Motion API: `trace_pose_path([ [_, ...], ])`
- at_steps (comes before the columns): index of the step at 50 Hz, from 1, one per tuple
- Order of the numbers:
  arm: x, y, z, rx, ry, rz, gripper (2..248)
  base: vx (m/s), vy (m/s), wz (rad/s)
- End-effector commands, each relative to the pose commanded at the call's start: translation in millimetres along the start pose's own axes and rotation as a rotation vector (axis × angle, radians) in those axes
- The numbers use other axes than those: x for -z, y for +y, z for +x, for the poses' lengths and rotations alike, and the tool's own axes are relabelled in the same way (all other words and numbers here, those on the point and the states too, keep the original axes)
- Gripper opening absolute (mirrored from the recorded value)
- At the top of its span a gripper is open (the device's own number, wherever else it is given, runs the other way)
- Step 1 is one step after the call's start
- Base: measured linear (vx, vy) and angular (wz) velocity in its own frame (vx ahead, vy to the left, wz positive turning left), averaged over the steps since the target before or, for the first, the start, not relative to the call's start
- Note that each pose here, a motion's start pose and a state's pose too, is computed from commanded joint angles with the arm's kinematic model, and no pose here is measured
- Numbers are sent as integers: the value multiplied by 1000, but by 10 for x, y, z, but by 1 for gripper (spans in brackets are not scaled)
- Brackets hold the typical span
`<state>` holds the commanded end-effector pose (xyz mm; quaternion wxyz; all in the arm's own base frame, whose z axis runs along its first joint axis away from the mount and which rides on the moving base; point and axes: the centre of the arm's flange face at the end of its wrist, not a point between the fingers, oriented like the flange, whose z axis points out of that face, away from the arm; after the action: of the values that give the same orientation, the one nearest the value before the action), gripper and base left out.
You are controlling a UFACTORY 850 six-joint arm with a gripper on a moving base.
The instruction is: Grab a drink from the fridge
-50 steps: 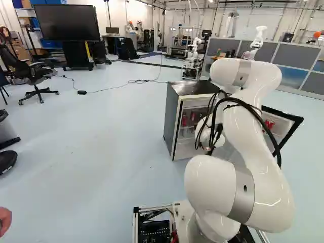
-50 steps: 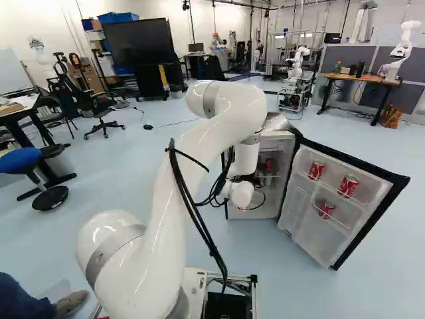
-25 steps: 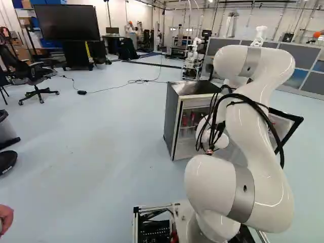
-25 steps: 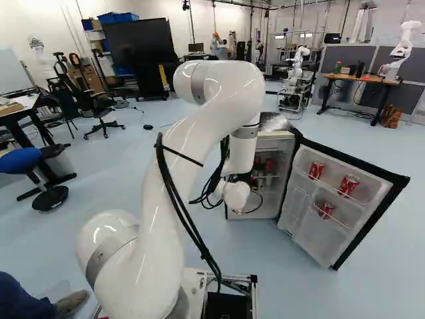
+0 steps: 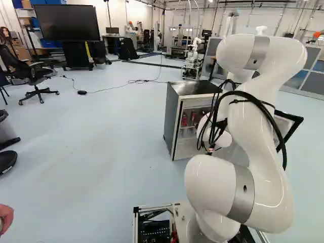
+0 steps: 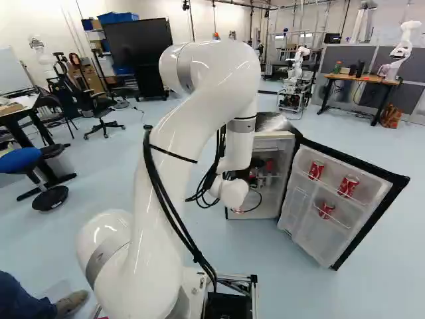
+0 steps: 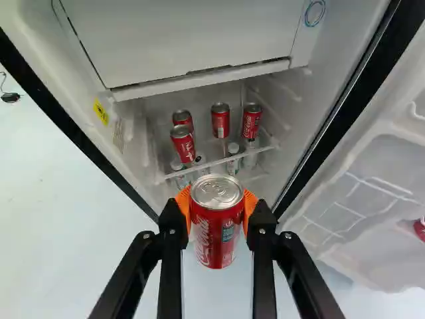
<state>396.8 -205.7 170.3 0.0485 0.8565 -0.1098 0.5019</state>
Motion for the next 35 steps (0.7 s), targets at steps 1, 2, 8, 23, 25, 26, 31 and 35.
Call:
trace_pose_path([
  [1, 7, -1, 10, 0, 2, 0, 96, 0, 0, 0],
  [2, 17, -2, 22, 1, 4, 0, 96, 0, 0, 0],
  [8, 59, -7, 78, 4, 13, -2, 96, 0, 0, 0],
  [23, 167, -19, 222, 11, 39, -5, 96, 0, 0, 0],
  [25, 181, -21, 241, 12, 43, -5, 96, 0, 0, 0],
  [26, 188, -22, 250, 12, 44, -5, 96, 0, 0, 0],
  [31, 224, -26, 297, 15, 53, -6, 96, 0, 0, 0],
  [35, 252, -29, 335, 17, 61, -7, 96, 0, 0, 0],
])
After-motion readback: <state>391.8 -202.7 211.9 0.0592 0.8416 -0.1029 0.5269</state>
